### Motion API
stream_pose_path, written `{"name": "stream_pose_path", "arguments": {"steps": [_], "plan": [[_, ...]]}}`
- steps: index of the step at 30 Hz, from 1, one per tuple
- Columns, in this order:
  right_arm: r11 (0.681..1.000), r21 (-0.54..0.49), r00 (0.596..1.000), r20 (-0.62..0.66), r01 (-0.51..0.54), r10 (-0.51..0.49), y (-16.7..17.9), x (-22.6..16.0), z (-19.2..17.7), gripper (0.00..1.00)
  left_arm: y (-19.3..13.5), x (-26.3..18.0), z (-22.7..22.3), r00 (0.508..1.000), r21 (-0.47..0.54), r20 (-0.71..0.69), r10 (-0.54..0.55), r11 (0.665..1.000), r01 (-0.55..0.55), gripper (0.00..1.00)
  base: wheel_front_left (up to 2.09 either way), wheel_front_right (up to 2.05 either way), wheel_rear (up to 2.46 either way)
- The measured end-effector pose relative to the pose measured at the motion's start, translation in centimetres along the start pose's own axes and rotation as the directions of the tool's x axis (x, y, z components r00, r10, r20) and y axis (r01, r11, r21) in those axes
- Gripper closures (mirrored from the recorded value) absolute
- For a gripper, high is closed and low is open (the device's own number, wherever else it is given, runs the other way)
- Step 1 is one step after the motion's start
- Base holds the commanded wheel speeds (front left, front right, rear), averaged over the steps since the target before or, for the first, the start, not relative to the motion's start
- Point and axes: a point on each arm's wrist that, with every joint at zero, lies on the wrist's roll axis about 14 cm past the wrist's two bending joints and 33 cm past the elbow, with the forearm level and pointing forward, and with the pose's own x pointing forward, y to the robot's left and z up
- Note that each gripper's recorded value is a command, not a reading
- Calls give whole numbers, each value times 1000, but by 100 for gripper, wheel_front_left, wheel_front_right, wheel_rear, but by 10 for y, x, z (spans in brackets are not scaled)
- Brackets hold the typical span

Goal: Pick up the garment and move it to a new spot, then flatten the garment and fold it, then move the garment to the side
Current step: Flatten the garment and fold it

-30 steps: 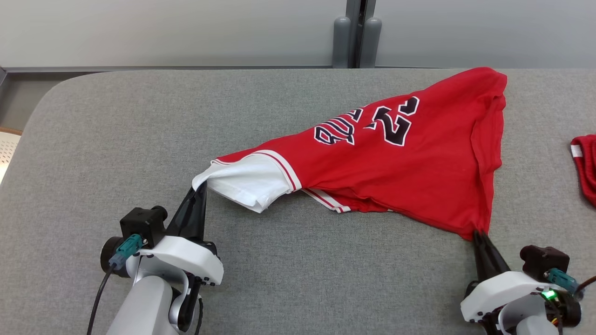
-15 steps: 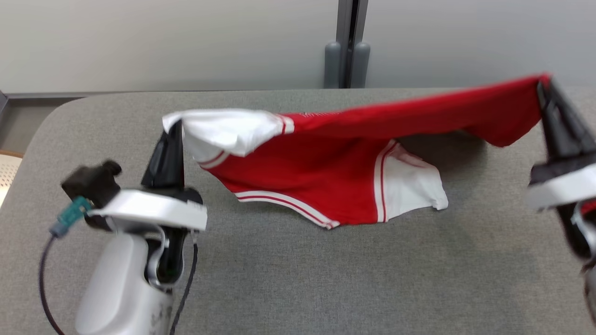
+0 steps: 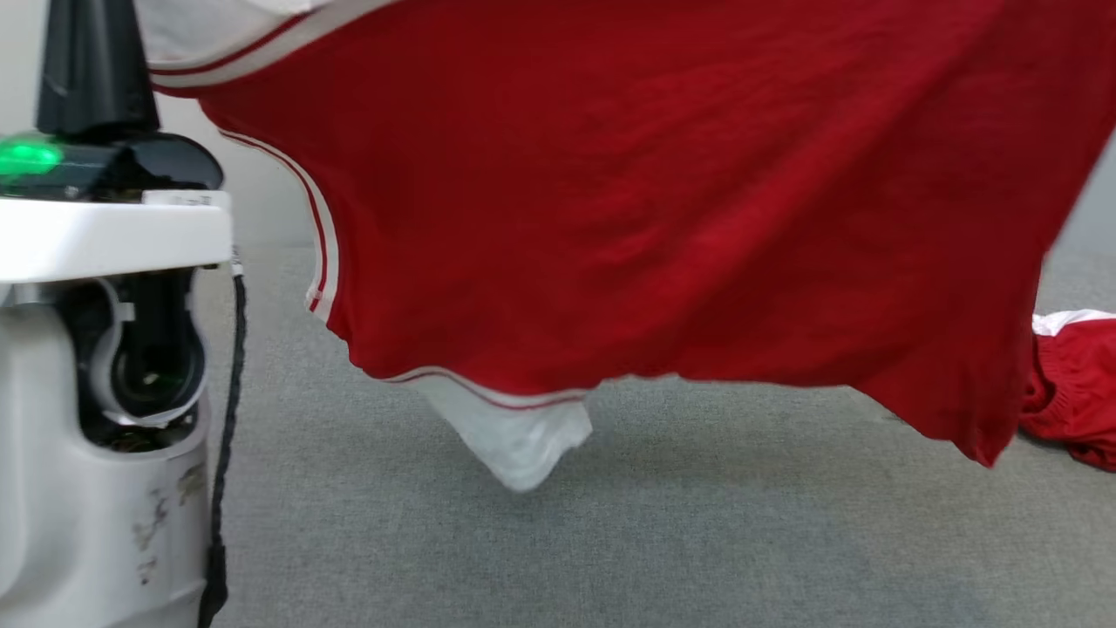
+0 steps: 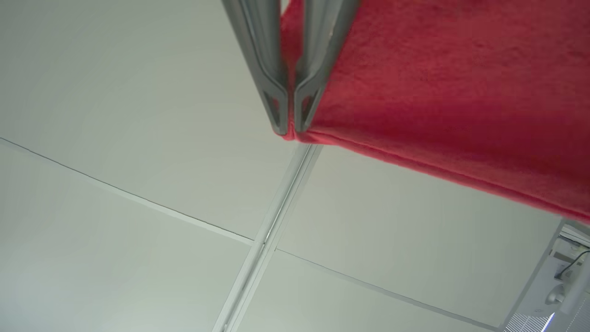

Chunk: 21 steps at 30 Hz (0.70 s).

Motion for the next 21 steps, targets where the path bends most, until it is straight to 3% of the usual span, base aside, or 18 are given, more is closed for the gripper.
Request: {"name": "stream_pose_path", "arguments": {"steps": [4,10,16,21], "plan": [[1000,-13,998,-67,1,-1,-11,-10,2,100,-10,1,26,999,7,30,-15,1000,14,100,0,0,0],[998,54,973,-229,-18,30,-10,-30,-32,100,-5,3,32,1000,52,2,-4,999,4,100,0,0,0],[993,115,955,-290,-25,58,-8,-14,-69,100,12,24,-37,978,94,-209,10,996,10,100,0,0,0],[991,133,955,-290,-25,63,-14,38,-100,100,52,69,-97,950,150,-299,88,988,-44,100,0,0,0]]}}
